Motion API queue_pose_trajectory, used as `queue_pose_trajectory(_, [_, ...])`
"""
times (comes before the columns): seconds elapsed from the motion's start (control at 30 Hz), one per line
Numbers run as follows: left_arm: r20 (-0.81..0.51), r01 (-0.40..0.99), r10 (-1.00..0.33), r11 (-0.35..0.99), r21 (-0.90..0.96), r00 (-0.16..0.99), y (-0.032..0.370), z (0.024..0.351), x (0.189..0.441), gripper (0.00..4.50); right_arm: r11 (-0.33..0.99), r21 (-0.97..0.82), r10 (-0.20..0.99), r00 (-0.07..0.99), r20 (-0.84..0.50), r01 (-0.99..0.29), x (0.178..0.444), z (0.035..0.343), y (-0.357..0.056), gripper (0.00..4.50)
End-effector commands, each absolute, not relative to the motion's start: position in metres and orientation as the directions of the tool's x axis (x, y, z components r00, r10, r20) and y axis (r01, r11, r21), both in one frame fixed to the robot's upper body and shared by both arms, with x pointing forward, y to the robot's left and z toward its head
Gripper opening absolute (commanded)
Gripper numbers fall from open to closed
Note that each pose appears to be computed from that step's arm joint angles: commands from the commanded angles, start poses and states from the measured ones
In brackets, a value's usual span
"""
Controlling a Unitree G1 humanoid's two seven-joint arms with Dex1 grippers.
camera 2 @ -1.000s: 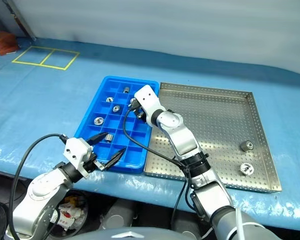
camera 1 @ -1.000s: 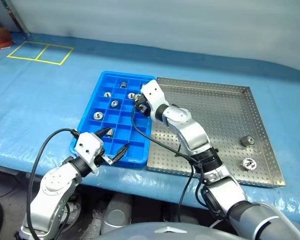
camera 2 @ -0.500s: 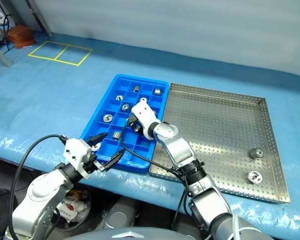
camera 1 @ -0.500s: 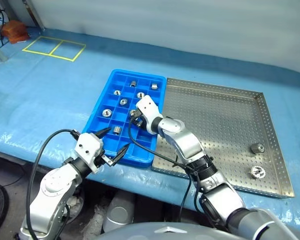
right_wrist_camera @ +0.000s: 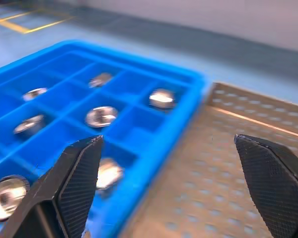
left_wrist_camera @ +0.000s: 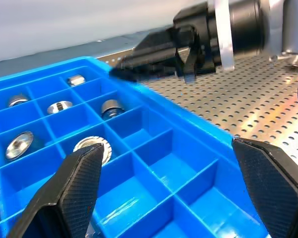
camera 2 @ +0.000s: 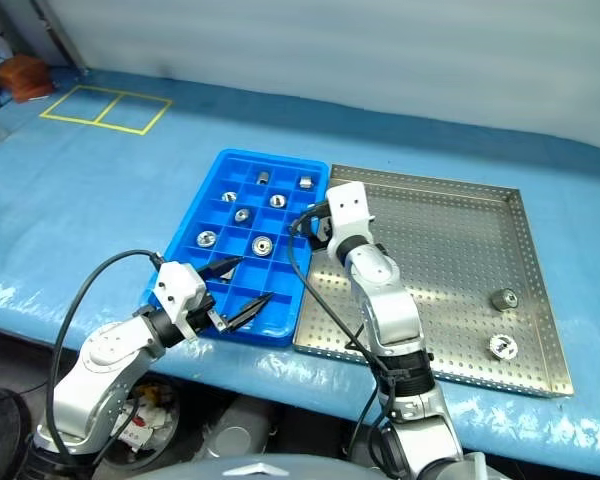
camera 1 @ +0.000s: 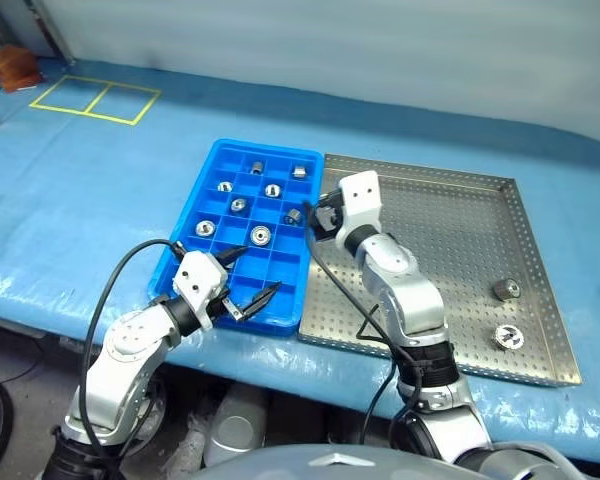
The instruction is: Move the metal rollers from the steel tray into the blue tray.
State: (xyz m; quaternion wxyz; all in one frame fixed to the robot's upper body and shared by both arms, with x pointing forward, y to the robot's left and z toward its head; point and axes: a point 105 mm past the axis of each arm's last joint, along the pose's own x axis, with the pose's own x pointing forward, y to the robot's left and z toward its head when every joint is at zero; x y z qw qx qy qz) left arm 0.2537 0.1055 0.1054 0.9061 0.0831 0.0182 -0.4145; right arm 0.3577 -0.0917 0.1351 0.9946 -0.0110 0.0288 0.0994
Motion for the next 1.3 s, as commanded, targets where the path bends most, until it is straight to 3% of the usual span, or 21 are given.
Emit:
queue_pose_trajectory(0.03, [-0.063, 0.795, -0.796, 0.592, 0.129, 0.603, 0.091, 0.112, 0.253, 4.5, 0.997, 0.036, -0.065, 0.998, -0.004, 0.065, 0.347, 0.145, -0.134, 4.46])
queue_pose_trajectory(0.2, [-0.066, 0.821, -0.821, 0.558, 0.123, 0.568, 0.083, 0.111, 0.255, 4.5, 0.931, 0.075, -0.353, 0.934, -0.059, 0.357, 0.333, 0.129, -0.172, 4.46])
queue_pose_trajectory(0.43, [-0.112, 0.858, -0.859, 0.473, 0.199, 0.5, 0.071, 0.109, 0.254, 4.5, 0.809, 0.094, -0.562, 0.811, -0.163, 0.58, 0.327, 0.111, -0.198, 4.46])
queue_pose_trajectory(0.77, [-0.087, 0.895, -0.9, 0.408, 0.179, 0.427, 0.052, 0.111, 0.246, 4.5, 0.644, 0.244, -0.64, 0.685, -0.348, 0.725, 0.344, 0.09, -0.215, 4.46])
queue_pose_trajectory(1.3, [-0.079, 0.89, -0.894, 0.424, 0.166, 0.44, 0.053, 0.111, 0.244, 4.5, 0.478, 0.28, -0.688, 0.553, -0.469, 0.832, 0.36, 0.069, -0.232, 4.46])
